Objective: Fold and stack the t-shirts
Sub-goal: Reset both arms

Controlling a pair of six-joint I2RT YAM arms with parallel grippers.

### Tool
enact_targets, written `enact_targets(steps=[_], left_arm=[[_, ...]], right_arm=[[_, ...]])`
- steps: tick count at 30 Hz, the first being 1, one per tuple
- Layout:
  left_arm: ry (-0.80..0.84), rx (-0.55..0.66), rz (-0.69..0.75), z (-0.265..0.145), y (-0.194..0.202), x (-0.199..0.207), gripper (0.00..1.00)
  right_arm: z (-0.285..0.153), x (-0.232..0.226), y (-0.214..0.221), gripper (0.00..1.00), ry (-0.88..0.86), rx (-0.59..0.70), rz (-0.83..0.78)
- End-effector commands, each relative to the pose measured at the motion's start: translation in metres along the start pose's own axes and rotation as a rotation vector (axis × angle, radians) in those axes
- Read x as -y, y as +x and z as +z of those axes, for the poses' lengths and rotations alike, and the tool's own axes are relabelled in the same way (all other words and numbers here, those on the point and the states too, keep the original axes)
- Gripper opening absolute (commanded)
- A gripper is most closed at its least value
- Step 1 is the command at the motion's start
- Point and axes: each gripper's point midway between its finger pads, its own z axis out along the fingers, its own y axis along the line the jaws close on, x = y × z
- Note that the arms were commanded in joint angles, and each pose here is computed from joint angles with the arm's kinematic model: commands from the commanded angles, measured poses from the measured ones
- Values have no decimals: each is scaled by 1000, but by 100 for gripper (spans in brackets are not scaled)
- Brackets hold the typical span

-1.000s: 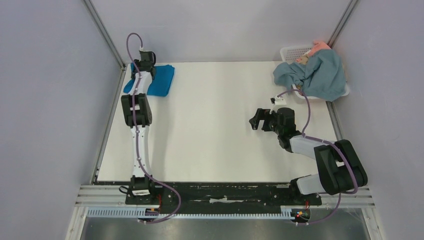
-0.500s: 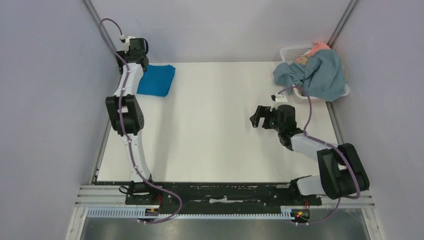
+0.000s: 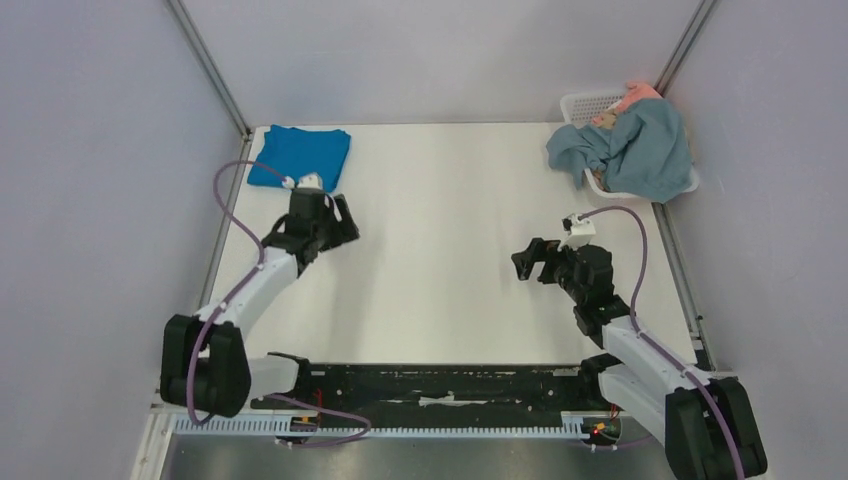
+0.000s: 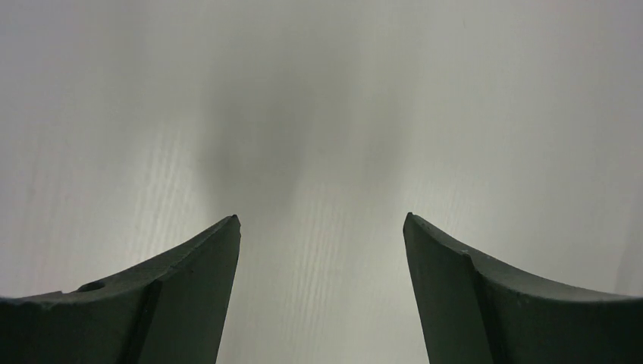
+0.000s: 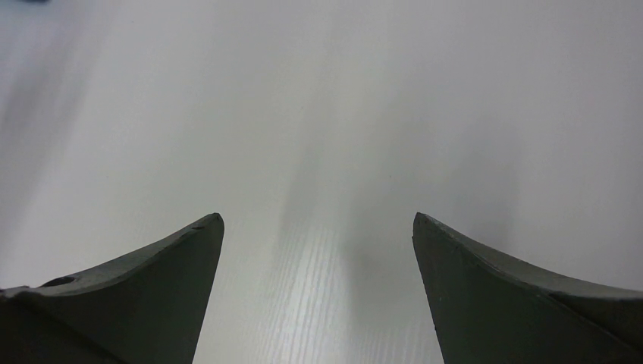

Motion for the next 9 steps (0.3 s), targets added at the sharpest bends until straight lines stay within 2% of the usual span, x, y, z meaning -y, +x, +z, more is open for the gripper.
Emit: enact_targets(steps=[1,9], left_arm=[[284,46,-38,-38,35,45,85],[353,108,-63,-76,44,39,85]], right_arm=[[-10,11,6,98,53,51,29],[-22,32,9,98,151,116,24]])
